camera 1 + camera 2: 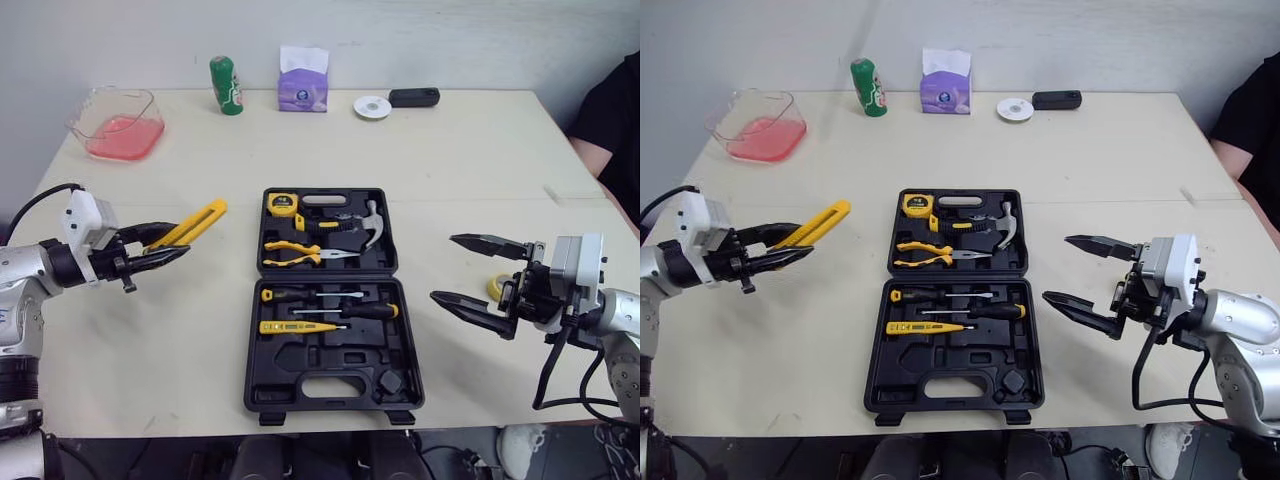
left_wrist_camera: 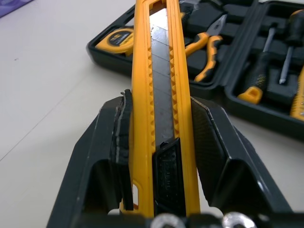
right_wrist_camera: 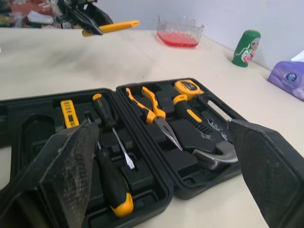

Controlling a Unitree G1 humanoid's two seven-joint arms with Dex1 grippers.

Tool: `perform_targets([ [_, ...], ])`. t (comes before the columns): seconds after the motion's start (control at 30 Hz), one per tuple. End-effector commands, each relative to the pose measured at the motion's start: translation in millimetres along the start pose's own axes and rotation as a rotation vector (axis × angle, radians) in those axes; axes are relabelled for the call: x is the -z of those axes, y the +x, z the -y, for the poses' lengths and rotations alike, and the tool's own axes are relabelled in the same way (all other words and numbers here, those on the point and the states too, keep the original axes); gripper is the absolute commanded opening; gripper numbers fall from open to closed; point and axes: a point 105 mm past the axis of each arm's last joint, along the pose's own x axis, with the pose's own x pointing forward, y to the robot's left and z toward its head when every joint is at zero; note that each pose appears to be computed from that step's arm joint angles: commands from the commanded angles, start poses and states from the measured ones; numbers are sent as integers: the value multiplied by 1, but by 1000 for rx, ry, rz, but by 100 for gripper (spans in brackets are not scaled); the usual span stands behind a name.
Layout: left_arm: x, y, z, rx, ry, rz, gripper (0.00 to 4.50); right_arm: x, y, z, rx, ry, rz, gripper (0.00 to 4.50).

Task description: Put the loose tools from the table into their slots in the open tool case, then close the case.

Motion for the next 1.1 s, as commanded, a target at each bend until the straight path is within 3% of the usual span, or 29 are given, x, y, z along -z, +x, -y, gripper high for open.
perform_targets([
  [0.03, -29, 22, 43, 202, 34, 44, 130, -7, -5, -7, -64, -29, 8, 450],
  [0.17, -37, 49, 77, 336, 38, 35, 130, 4, -18, -11, -102, -6, -39, 450],
  [0.53, -39, 93, 123, 466, 23, 24, 130, 12, -31, -27, -140, 20, -77, 450],
  [0.67, -17, 111, 144, 491, 21, -54, 130, 12, -33, -32, -141, 31, -100, 450],
  [0.77, -2, 115, 151, 514, 77, -113, 130, 12, -32, -36, -150, 32, -110, 450],
  [0.87, -4, 121, 152, 510, 34, -96, 130, 13, -30, -39, -160, 38, -124, 450],
  [0.97, 10, 125, 148, 481, 41, -174, 130, 13, -29, -42, -166, 50, -135, 450],
  [1.1, 13, 126, 154, 513, 32, -187, 130, 15, -30, -45, -177, 54, -156, 450],
])
